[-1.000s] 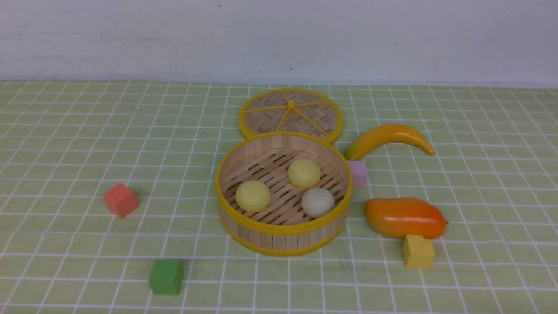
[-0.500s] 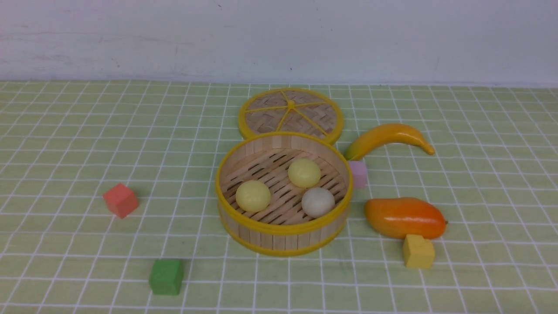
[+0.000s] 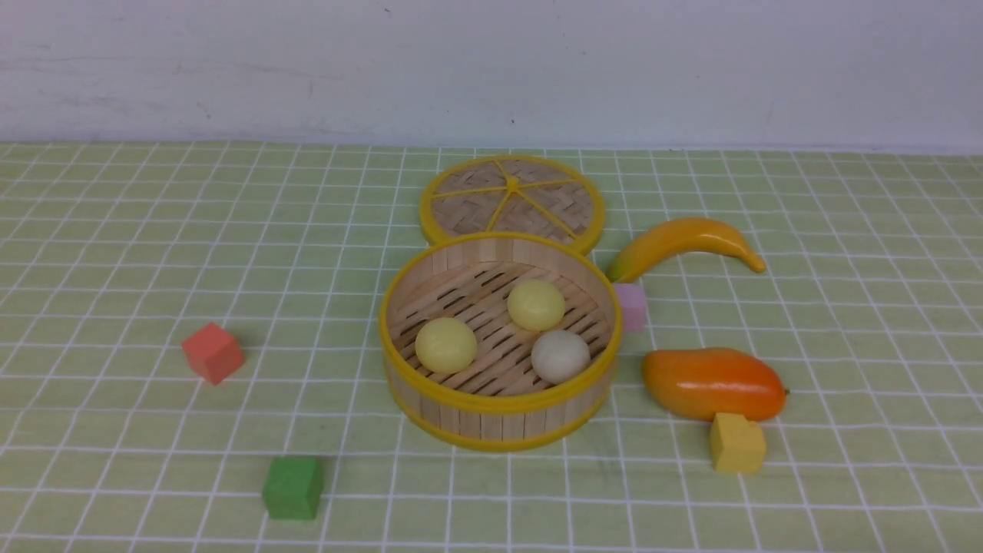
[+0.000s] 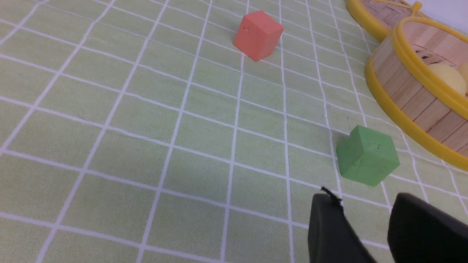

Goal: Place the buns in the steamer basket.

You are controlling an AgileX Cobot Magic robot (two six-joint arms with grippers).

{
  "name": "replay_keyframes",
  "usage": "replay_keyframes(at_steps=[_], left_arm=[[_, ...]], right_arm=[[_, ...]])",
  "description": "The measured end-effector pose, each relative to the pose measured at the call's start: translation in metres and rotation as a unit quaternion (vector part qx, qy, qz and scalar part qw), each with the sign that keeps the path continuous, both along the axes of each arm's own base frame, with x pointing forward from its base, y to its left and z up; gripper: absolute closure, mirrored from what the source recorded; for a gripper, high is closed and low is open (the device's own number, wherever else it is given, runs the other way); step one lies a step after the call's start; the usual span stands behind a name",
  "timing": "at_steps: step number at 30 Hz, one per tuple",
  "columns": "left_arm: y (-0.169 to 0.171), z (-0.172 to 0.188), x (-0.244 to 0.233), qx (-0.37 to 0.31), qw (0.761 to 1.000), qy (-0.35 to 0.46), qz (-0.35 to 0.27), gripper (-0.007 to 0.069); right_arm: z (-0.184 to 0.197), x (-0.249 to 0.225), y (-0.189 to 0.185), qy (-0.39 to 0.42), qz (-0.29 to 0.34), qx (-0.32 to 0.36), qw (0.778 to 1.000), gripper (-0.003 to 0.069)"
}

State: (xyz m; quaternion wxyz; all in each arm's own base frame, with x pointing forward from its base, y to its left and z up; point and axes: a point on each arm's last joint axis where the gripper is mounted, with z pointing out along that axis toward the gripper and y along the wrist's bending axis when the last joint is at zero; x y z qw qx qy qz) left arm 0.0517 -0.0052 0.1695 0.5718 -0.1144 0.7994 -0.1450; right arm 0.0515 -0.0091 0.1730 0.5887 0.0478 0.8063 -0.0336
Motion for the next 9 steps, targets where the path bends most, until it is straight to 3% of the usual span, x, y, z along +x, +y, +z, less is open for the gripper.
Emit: replay_keyframes(at_steps=[9], left_arm=[[0.0000,0.0000,0.0000,0.000,1.000,0.000,0.000,0.0387]], right_arm=[[0.0000,0.0000,0.0000,0.000,0.000,0.000,1.000,0.0591]])
